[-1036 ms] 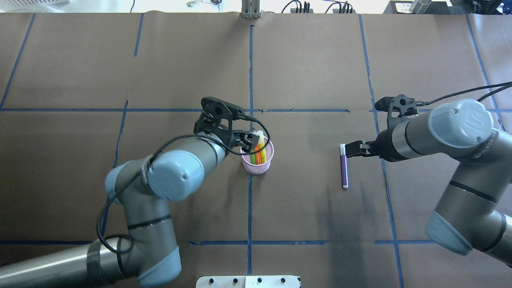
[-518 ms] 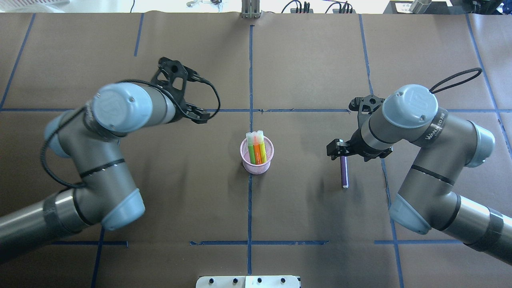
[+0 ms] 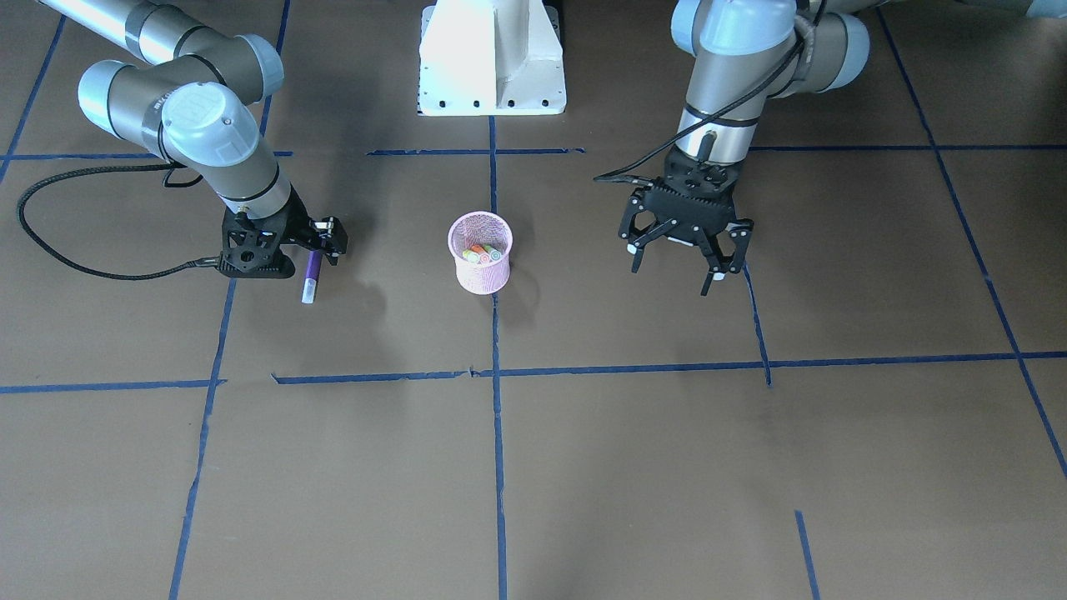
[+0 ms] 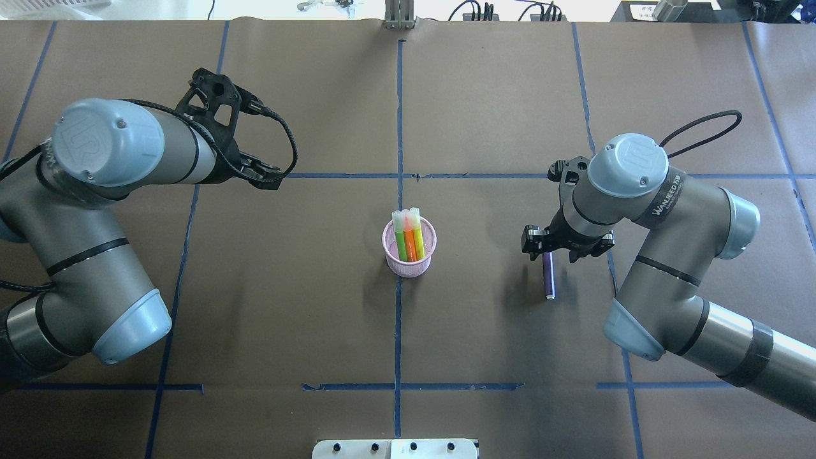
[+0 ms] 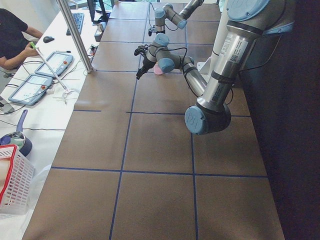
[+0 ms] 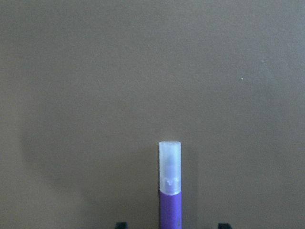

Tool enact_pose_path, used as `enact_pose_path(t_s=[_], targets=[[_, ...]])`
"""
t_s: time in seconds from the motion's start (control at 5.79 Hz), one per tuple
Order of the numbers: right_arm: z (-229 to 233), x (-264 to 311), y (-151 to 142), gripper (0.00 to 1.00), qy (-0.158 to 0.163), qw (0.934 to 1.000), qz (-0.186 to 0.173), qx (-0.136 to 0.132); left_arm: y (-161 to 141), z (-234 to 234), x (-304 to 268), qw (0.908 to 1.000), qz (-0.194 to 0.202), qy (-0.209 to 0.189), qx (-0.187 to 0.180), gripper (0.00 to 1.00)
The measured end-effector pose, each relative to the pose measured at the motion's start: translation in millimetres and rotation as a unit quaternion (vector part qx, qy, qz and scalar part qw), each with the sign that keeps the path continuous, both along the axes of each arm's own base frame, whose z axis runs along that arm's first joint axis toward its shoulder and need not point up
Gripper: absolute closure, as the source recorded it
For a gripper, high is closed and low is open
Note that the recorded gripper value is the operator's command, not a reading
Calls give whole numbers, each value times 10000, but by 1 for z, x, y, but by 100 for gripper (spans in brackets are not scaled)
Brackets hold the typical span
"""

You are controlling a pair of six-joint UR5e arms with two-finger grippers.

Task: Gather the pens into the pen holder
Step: 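Withdraw the left gripper while the right gripper grasps the purple marker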

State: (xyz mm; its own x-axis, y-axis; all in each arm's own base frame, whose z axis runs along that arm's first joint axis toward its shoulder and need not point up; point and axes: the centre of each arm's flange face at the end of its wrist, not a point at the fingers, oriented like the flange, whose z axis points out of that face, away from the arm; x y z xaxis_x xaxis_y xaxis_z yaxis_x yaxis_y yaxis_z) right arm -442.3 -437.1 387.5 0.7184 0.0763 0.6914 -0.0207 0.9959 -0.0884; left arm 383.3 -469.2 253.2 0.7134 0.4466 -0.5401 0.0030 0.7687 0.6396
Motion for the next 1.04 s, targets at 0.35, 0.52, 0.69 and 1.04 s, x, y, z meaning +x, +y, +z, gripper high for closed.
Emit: enact_pose_path(t_s=[0.35,0.52,0.69,1.04], targets=[[2,-4,4,39,-1,10000,-49,-62,5,2,-7,10000,-5,9,-2,6],[3,-8,6,40,11,9999,-77,-79,6,3,-8,10000,-5,8,-3,6],[6,-11,8,43,29,9999,-101,-92,6,4,-8,10000,-3,5,-8,6],[9,-14,8,95,56,9999,-117,-107,6,5,-8,10000,2,-4,-9,6]])
